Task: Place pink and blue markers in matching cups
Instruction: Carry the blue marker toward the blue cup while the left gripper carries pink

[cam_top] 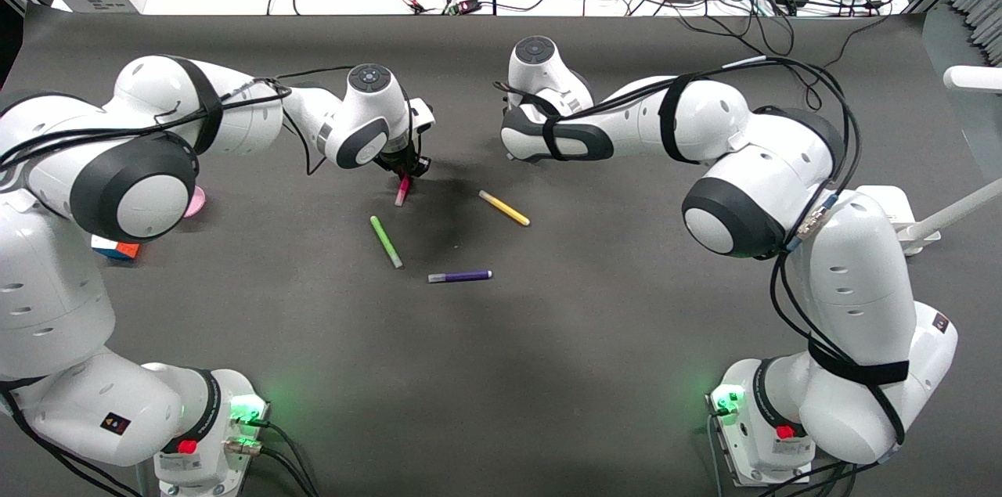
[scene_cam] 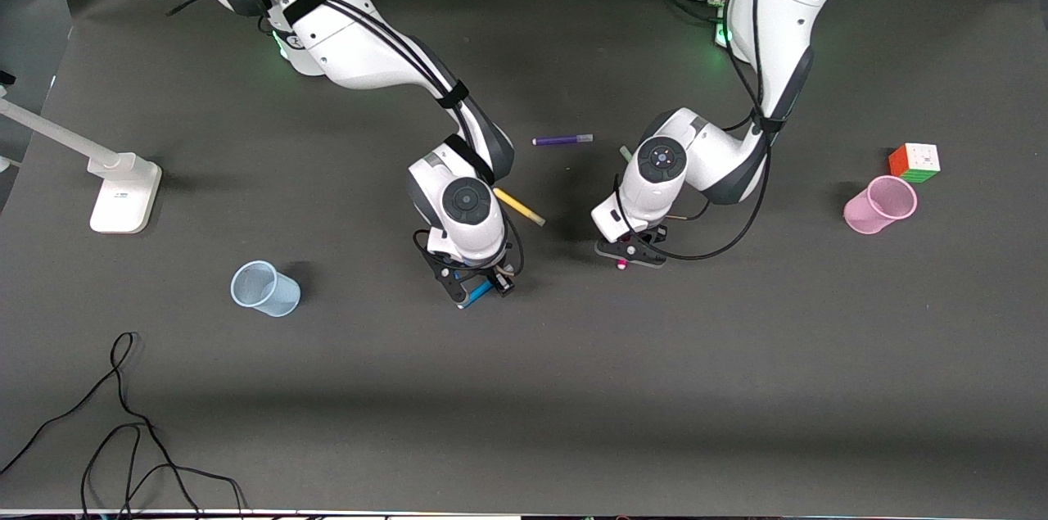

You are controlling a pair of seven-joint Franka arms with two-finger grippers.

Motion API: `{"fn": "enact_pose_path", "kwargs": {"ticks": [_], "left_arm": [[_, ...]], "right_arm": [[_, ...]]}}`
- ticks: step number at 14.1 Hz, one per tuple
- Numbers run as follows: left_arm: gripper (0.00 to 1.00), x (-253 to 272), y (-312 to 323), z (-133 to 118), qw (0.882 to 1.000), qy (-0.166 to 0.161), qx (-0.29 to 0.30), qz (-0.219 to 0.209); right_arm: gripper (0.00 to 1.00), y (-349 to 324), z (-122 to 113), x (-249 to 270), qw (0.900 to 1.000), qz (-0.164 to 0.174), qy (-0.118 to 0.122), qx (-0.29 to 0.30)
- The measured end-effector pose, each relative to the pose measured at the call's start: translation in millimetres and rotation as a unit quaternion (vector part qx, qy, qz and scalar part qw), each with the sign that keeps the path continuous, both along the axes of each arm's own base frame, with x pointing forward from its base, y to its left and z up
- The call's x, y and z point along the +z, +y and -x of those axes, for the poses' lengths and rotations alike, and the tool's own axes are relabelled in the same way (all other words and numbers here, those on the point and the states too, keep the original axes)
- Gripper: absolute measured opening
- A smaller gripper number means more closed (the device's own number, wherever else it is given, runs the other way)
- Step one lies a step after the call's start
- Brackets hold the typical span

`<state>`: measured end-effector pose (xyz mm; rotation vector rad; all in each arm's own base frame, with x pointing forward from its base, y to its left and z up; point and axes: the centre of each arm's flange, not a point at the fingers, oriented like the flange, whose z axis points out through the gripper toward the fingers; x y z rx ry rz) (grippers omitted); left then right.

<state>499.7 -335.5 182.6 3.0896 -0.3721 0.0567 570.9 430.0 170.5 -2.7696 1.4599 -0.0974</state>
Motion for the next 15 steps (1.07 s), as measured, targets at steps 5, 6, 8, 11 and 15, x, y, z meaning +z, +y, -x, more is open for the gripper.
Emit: {"fn": "enact_pose_path", "kwargs": {"ticks": [5, 6, 8, 11, 15], "left_arm": [[0.18, 91, 45, -32, 0.999, 0.021, -0.018, -0.047], [0.18, 118, 61, -36, 0.998, 0.028, -0.028, -0.057], [0.18, 169, 96, -34, 0.996, 0.051, -0.045, -0.065], [0.18, 226, 146, -25, 0.990, 0.084, -0.094, -0.068], [0.18, 268, 237, -23, 0.976, 0.105, -0.182, -0.056]], "right_arm": [[0.31, 0, 0, 0, 1.000, 0.000, 0.000, 0.001], [0.24, 0, 0, 0, 1.000, 0.000, 0.000, 0.001], [0.19, 0, 0, 0, 1.000, 0.000, 0.000, 0.002], [0.18, 1, -1, 2, 1.000, 0.000, -0.002, 0.006], [0.18, -2, -10, 30, 0.999, 0.008, 0.006, 0.039]]}}
